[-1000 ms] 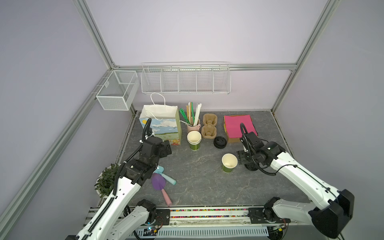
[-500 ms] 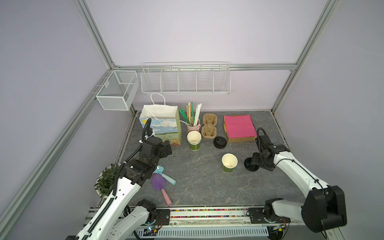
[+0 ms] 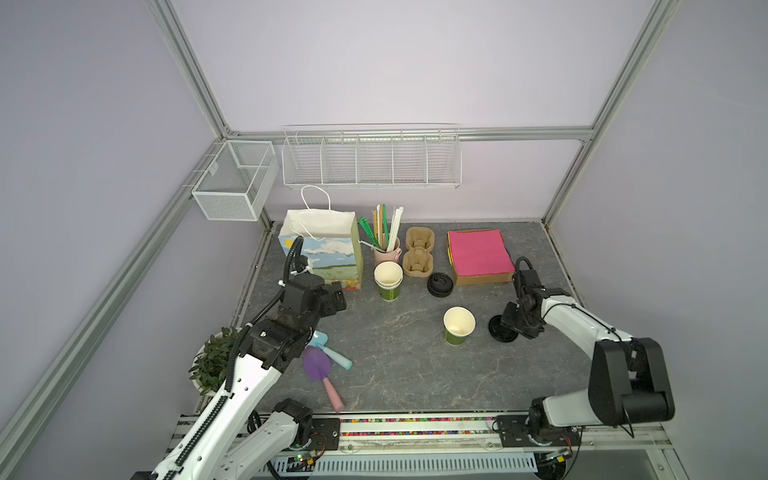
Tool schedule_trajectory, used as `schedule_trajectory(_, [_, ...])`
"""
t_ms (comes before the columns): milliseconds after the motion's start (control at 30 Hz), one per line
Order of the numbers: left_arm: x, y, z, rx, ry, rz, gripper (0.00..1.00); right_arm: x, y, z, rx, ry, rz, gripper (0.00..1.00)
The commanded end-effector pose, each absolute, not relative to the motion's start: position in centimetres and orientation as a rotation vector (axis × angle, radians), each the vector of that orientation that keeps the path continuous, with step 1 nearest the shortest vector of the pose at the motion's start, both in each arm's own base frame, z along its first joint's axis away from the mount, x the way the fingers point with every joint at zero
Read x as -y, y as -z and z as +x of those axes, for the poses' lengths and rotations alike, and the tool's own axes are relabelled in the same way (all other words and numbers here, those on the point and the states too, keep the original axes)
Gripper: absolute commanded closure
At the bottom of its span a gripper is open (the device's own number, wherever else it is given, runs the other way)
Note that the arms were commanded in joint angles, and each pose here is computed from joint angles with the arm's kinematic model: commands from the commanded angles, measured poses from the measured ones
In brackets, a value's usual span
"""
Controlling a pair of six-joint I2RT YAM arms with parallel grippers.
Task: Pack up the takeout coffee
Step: 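Grasp the black lid by its rim with the right gripper and lift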
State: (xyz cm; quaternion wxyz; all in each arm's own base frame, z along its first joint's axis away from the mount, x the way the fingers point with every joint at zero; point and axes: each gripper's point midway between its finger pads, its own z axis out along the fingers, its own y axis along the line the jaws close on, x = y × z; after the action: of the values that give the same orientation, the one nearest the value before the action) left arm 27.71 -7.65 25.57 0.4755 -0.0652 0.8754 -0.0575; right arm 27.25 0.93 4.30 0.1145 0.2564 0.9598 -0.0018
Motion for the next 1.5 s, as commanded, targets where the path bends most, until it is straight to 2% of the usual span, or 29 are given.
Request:
schedule_trajectory(0, [7.7, -25.1, 27.7, -2.16, 0.134, -0.14, 0.0, -0.5, -4.2, 27.2, -2.782, 0.0, 0.797, 0.51])
schedule_trajectory(167, [7.8, -25.0, 27.8, -2.167, 0.13, -0.137, 0.0, 0.6, -4.3, 26.8, -2.757, 0.07, 0.812, 0.55])
schedule_trajectory(667, [8.0, -24.9, 27.9, -2.168, 0.143, -0.13, 0.0, -0.4, -3.4, 26.9, -2.775, -0.019, 0.794, 0.71])
schedule_trajectory(1167, [8.2, -25.0, 27.8, -2.166, 0.16, -0.123, 0.0, -1.4, -3.0, 27.3, -2.763, -0.118, 0.764, 0.78])
schedule_trajectory(1467, [8.5, -25.2, 27.7, -2.16, 0.18, -0.116, 0.0, -1.6, -3.9, 27.2, -2.734, -0.145, 0.751, 0.85])
